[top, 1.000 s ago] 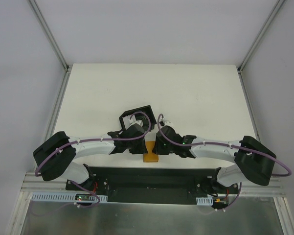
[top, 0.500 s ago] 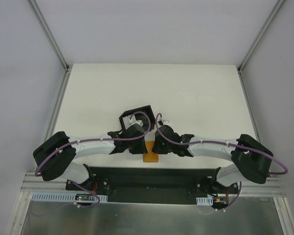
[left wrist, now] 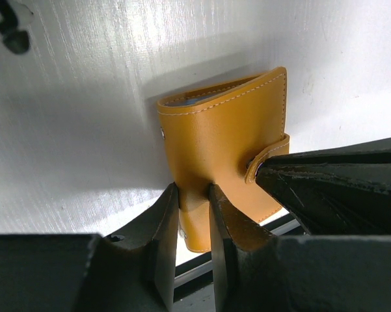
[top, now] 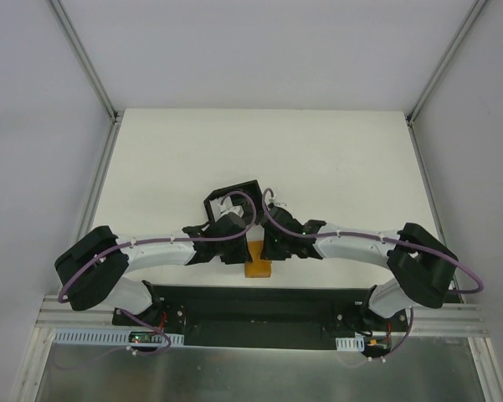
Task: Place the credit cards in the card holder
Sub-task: Close the card holder at the center of the board.
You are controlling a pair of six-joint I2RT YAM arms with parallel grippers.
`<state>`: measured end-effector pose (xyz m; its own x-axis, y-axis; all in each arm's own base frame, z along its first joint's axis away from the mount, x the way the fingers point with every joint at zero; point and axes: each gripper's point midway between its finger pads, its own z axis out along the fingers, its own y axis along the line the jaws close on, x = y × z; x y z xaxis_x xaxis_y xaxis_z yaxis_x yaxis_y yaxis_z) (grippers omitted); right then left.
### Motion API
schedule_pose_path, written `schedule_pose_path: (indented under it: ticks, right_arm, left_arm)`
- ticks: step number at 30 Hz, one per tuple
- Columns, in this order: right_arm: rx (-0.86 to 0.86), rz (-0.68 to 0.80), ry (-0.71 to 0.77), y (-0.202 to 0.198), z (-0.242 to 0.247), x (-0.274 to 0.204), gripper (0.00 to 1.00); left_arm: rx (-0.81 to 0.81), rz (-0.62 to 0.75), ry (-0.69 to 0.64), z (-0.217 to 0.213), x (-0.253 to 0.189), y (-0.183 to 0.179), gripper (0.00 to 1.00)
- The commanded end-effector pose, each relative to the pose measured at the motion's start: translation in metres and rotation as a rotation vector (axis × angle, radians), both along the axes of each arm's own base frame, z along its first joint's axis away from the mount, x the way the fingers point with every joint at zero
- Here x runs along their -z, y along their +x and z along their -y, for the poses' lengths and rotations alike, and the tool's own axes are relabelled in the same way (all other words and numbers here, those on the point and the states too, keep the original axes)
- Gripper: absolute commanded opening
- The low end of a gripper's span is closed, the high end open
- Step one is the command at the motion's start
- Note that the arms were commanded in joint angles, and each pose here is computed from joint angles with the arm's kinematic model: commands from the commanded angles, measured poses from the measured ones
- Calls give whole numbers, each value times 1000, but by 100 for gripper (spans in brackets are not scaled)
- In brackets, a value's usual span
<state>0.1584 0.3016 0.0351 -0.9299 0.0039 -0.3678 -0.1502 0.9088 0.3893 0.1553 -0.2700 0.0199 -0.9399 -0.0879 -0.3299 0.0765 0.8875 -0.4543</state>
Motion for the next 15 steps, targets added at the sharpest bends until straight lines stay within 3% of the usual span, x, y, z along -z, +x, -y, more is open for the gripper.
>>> schedule_pose_path:
  ticks: [1,15]
  right_arm:
    - [13,-63,-69,1,7,6,13]
    - [9,-192,-129,-1,8,18,16]
  left_arm:
    - [-9,-39,108,-29,23,-14,18]
    - [-3,-20,78,-26,25,-13,19]
